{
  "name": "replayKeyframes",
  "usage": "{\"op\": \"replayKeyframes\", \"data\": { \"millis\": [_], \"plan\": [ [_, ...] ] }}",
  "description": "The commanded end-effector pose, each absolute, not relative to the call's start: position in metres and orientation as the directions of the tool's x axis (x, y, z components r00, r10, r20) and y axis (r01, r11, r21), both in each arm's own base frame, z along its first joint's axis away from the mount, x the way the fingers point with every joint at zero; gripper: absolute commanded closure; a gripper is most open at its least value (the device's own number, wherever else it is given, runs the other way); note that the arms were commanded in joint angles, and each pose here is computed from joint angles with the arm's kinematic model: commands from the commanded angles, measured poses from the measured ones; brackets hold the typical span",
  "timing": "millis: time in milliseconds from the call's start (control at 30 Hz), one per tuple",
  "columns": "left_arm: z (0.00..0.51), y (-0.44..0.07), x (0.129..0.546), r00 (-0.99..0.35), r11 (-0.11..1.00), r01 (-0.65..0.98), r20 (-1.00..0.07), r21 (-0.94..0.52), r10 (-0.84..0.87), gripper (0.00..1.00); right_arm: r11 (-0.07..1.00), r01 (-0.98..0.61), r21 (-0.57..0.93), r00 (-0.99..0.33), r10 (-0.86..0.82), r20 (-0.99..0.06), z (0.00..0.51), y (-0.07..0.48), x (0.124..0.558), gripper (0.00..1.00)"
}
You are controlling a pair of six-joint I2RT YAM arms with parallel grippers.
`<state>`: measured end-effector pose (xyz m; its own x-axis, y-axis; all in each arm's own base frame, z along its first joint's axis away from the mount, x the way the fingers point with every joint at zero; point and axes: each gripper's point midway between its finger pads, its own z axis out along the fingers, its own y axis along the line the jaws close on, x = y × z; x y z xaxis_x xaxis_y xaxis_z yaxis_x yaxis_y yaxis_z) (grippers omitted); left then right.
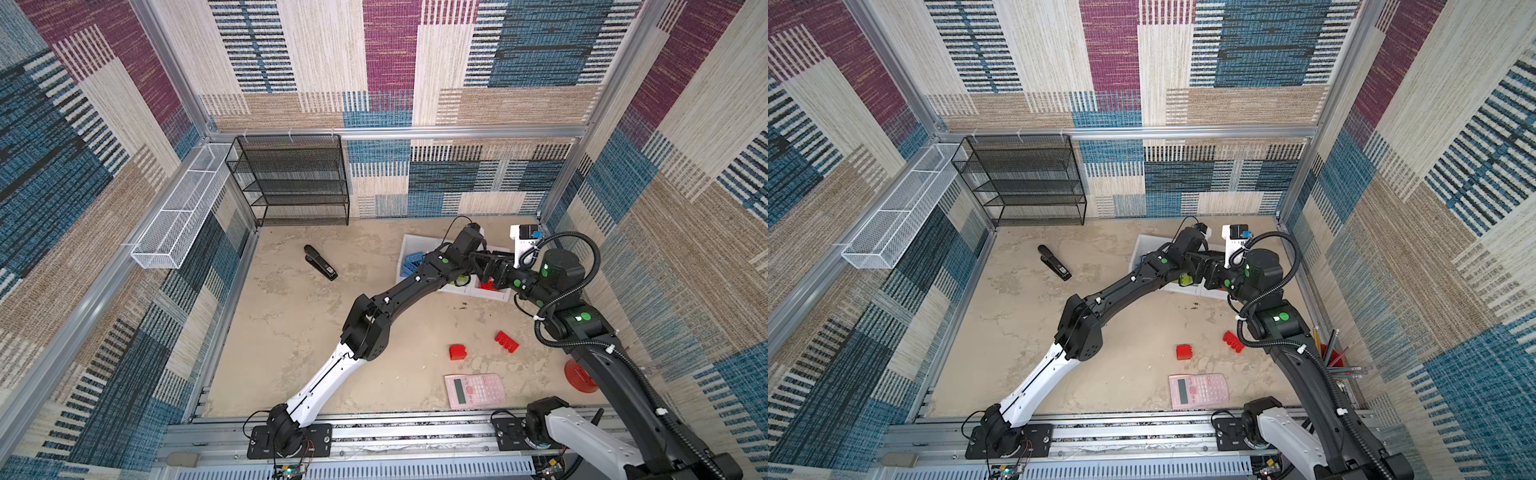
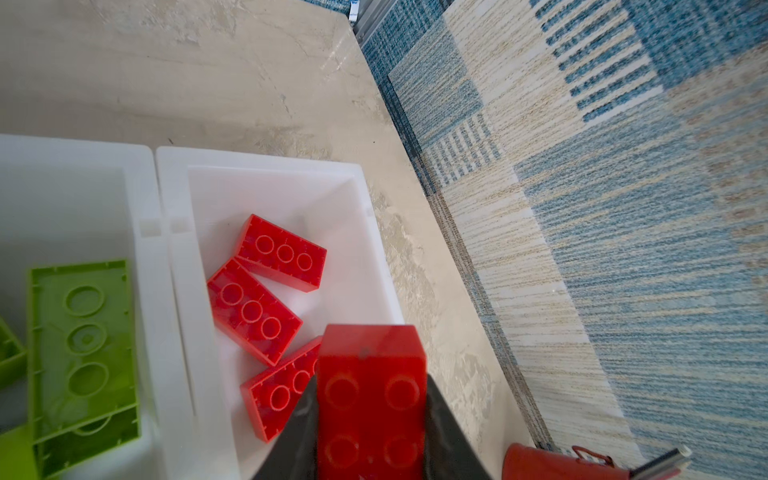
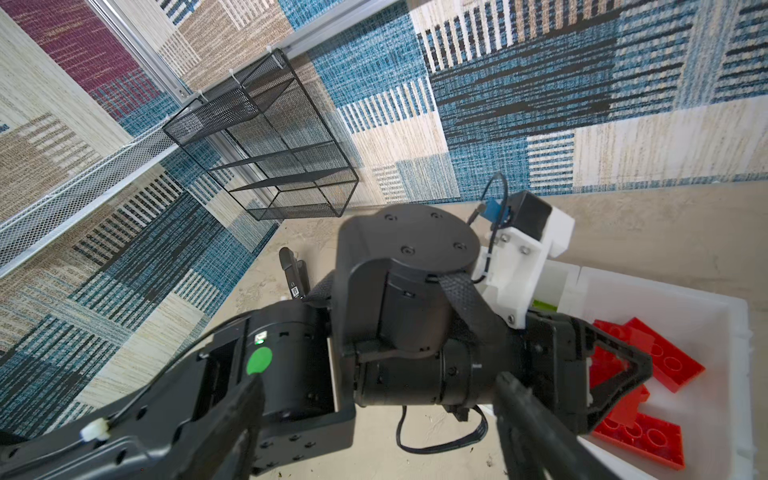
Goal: Sort the legos into containers by color
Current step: 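Carry the flat red brick over the red compartment and open the left gripper, then grasp the small square red brick with the right gripper while left withdraws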
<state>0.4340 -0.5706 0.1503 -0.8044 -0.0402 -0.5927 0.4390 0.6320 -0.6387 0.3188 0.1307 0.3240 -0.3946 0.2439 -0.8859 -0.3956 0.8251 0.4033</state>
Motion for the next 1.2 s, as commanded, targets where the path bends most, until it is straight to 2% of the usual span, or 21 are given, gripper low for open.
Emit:
{"op": "replayKeyframes", "data": {
  "millis": [0, 67, 133, 200, 300, 533, 667, 800, 933, 1167],
  "plan": [
    [0.146, -0.572, 0.434, -0.823, 0.627, 0.415, -0.566, -0.659, -0.049, 0.65, 0.844, -0.378, 0.379, -0.372, 0.237, -0.898, 0.325, 0.126, 0.321, 0.13],
    [0.148, -0.572, 0.436, -0.818, 0.625, 0.421, -0.573, -0.657, -0.051, 0.6, 0.854, -0.361, 0.375, -0.38, 0.233, -0.895, 0.32, 0.123, 0.321, 0.13],
    [0.15, -0.571, 0.435, -0.813, 0.626, 0.43, -0.58, -0.651, -0.045, 0.51, 0.858, -0.35, 0.377, -0.376, 0.24, -0.895, 0.32, 0.121, 0.32, 0.13],
    [0.155, -0.569, 0.436, -0.806, 0.636, 0.433, -0.591, -0.638, -0.045, 0.37, 0.863, -0.333, 0.38, -0.373, 0.249, -0.894, 0.32, 0.117, 0.318, 0.13],
    [0.165, -0.565, 0.435, -0.791, 0.642, 0.454, -0.611, -0.618, -0.029, 0.28, 0.87, -0.315, 0.379, -0.372, 0.254, -0.893, 0.323, 0.113, 0.315, 0.13],
    [0.177, -0.524, 0.42, -0.816, 0.683, 0.434, -0.578, -0.587, 0.021, 0.26, 0.891, -0.273, 0.362, -0.4, 0.236, -0.885, 0.322, 0.105, 0.307, 0.12],
    [0.192, -0.482, 0.398, -0.806, 0.717, 0.413, -0.592, -0.562, 0.0, 0.26, 0.915, -0.241, 0.324, -0.475, 0.18, -0.861, 0.307, 0.101, 0.304, 0.13],
    [0.191, -0.421, 0.372, -0.797, 0.784, 0.326, -0.6, -0.529, -0.073, 0.26, 0.937, -0.164, 0.309, -0.563, 0.168, -0.81, 0.275, 0.098, 0.294, 0.14],
    [0.184, -0.366, 0.341, -0.784, 0.829, 0.264, -0.611, -0.494, -0.114, 0.26, 0.941, -0.139, 0.309, -0.656, 0.146, -0.74, 0.239, 0.116, 0.278, 0.14],
    [0.161, -0.301, 0.291, -0.796, 0.853, 0.21, -0.591, -0.478, -0.135, 0.26, 0.948, -0.138, 0.288, -0.786, 0.072, -0.614, 0.185, 0.149, 0.244, 0.14]
  ]
}}
